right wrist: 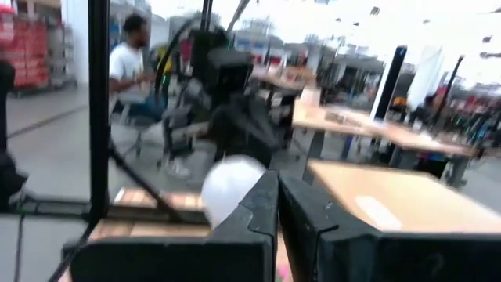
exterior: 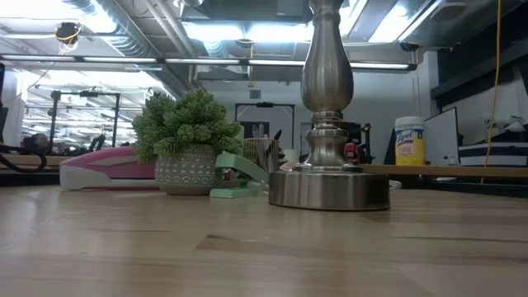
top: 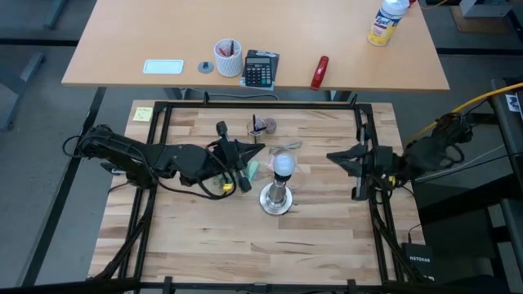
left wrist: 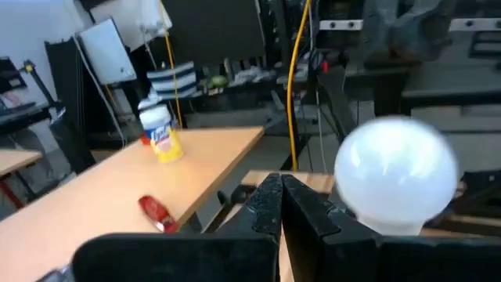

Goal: Screw lightbulb
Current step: Remove the lightbulb from the lamp

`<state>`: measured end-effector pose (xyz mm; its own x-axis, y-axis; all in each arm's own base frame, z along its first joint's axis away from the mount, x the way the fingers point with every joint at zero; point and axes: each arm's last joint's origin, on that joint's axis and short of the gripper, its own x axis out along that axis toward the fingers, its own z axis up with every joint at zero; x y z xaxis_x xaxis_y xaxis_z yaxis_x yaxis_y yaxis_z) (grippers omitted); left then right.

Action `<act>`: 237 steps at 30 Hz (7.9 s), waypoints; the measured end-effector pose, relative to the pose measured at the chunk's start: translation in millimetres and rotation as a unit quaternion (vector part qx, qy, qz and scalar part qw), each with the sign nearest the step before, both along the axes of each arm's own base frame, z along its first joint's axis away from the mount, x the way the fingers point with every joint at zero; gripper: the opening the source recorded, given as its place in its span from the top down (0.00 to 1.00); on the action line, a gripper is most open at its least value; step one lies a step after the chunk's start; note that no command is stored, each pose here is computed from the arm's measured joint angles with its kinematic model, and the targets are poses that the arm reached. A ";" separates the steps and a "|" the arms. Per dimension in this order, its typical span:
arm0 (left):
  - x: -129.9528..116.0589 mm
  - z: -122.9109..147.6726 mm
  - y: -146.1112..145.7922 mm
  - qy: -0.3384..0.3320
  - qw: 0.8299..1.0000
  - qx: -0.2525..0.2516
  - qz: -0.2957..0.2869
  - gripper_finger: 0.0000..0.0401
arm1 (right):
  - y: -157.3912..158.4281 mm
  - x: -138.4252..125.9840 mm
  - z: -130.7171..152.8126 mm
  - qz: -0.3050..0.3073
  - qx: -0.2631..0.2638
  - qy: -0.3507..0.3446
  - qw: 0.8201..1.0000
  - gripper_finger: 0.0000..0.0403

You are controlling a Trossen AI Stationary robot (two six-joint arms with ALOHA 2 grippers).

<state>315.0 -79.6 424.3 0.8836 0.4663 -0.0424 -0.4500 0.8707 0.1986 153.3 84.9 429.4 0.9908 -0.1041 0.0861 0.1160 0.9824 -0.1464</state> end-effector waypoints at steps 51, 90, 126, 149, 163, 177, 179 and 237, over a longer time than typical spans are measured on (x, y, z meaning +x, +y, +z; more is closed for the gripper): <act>-9.6 -66.6 44.8 -0.159 0.967 -0.107 -0.168 1.00 | 29.4 43.1 -58.7 0.037 0.025 -0.026 0.999 0.96; 4.6 -69.9 43.9 -0.208 0.957 -0.103 -0.173 1.00 | 23.2 66.3 -63.0 0.049 0.027 -0.049 0.997 0.96; 10.3 -75.6 33.7 -0.223 0.947 -0.134 -0.187 1.00 | 22.9 65.7 -60.3 0.050 0.033 -0.062 0.996 0.96; 10.1 -76.3 30.8 -0.216 0.950 -0.125 -0.187 1.00 | 14.1 80.9 -67.3 0.014 0.031 -0.056 0.998 0.96; 8.0 -76.3 17.4 -0.208 0.948 -0.114 -0.214 1.00 | 13.2 80.8 -67.5 -0.003 0.034 -0.054 0.998 0.96; -1.7 -57.8 17.4 -0.282 0.944 -0.029 -0.168 1.00 | 21.8 75.5 -66.6 0.019 0.034 -0.054 0.998 0.96; -2.1 -55.6 25.8 -0.289 0.945 -0.028 -0.147 1.00 | 25.3 73.9 -66.5 0.027 0.034 -0.054 0.998 0.96; 12.5 -63.2 11.8 -0.173 0.955 -0.099 -0.221 1.00 | 13.7 77.9 -66.9 -0.041 0.030 -0.051 0.997 0.96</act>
